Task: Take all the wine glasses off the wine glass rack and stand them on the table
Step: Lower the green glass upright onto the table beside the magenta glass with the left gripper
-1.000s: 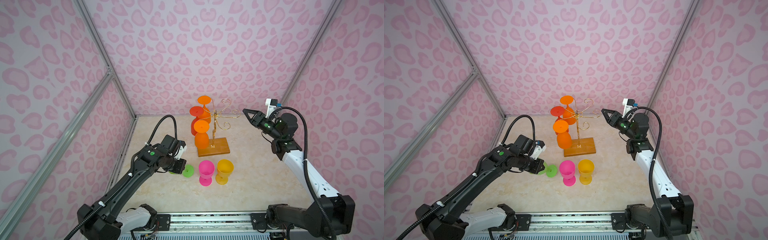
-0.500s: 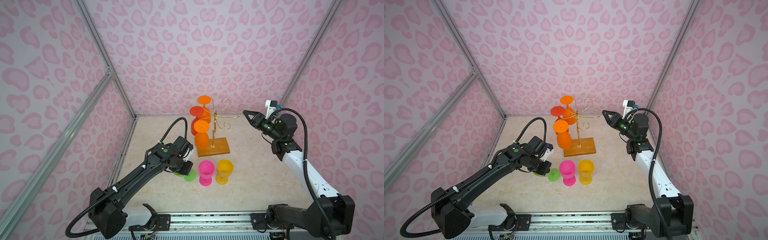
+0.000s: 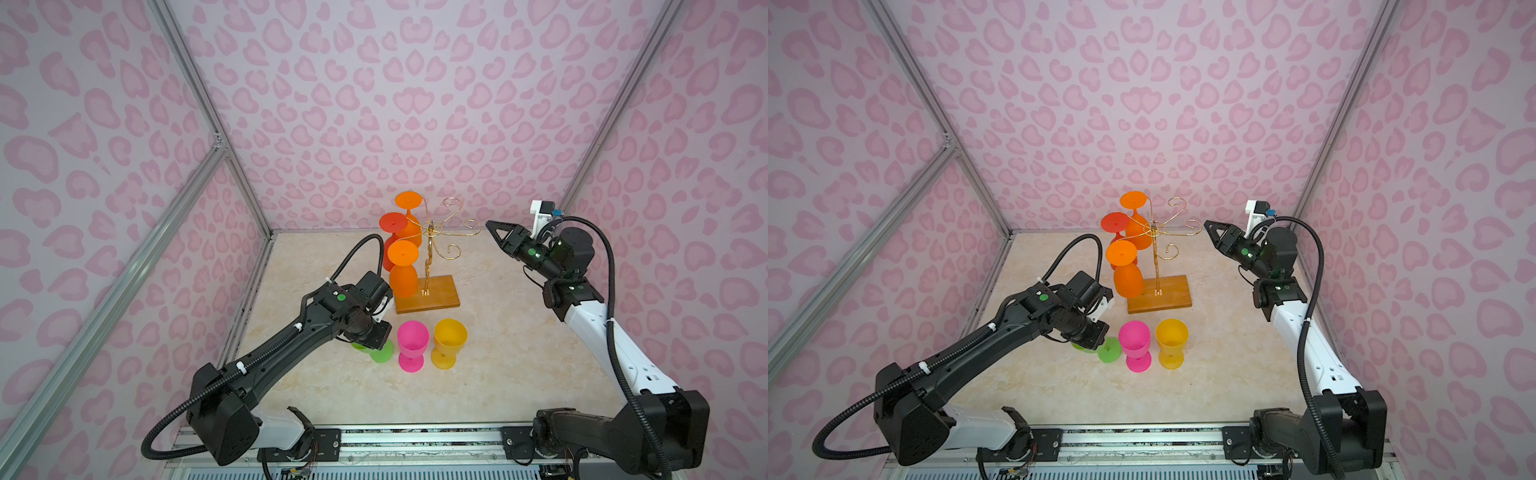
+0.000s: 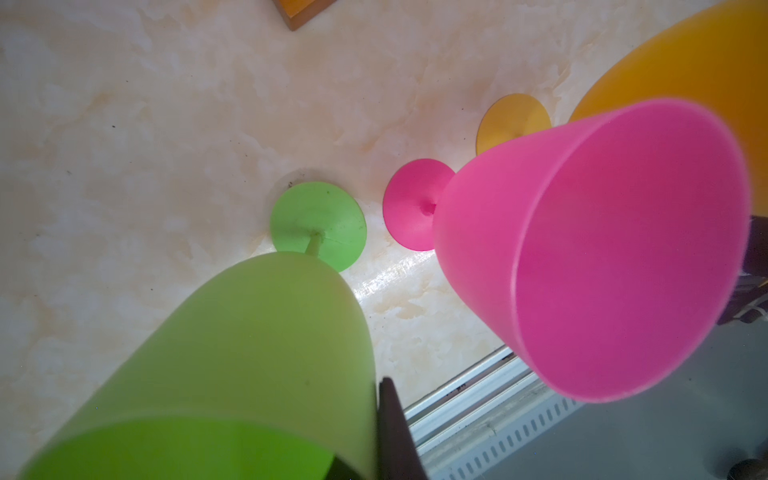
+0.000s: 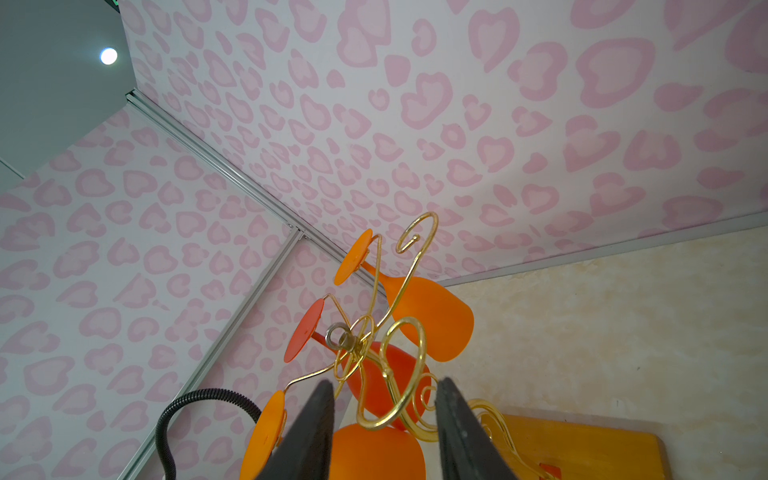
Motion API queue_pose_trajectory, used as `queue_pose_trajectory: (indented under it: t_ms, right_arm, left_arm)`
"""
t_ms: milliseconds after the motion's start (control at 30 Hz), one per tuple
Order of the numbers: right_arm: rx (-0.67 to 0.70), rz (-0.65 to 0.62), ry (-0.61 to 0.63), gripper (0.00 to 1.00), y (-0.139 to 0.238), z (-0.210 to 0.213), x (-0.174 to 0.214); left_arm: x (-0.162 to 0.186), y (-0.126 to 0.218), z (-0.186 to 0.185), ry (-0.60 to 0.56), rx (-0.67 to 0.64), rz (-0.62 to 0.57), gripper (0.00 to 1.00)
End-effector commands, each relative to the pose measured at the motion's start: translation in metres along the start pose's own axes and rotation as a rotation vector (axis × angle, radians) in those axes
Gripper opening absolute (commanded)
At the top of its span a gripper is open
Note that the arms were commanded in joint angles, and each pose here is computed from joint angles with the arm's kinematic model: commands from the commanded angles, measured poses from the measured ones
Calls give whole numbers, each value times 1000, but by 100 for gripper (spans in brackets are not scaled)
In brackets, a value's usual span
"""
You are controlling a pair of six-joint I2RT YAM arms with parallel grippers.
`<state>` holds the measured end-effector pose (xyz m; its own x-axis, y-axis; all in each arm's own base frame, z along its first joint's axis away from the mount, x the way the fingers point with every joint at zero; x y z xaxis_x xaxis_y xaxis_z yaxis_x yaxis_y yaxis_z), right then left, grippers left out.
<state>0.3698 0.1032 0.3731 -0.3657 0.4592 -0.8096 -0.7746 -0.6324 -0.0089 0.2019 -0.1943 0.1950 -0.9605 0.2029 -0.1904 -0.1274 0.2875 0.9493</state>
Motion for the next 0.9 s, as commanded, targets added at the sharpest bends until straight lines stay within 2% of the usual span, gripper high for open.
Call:
queue_pose_trajectory:
  t_ms: [0,300,667,867]
  right_arm:
    - [-9,0,8,41,-1,0,1]
    - [-8,1,6,41,-1,-1,1]
    - [-4,4,1,41,-2,-3,2]
    - [-6,3,2,41,-1,-2,3]
  left_arm:
    - [0,0,-1,0,-15,12,11]
    - [-1,0,-7,-13,-16,31,14]
    - [3,9,-19,-27,3,19,25]
    - [9,11,-16,-14,-8,21,27]
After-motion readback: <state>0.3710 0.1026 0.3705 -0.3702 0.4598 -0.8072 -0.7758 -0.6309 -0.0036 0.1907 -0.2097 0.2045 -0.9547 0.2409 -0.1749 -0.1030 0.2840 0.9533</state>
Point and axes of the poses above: each gripper's point midway between its finger pads, its own y axis back along the fingers, its own z axis along the line the jaws close on, x = y × z, the point moved 4 cm from there along y, back along the fingers, and after that the axes turned 13 degrees about y, right-handed, at the moved point
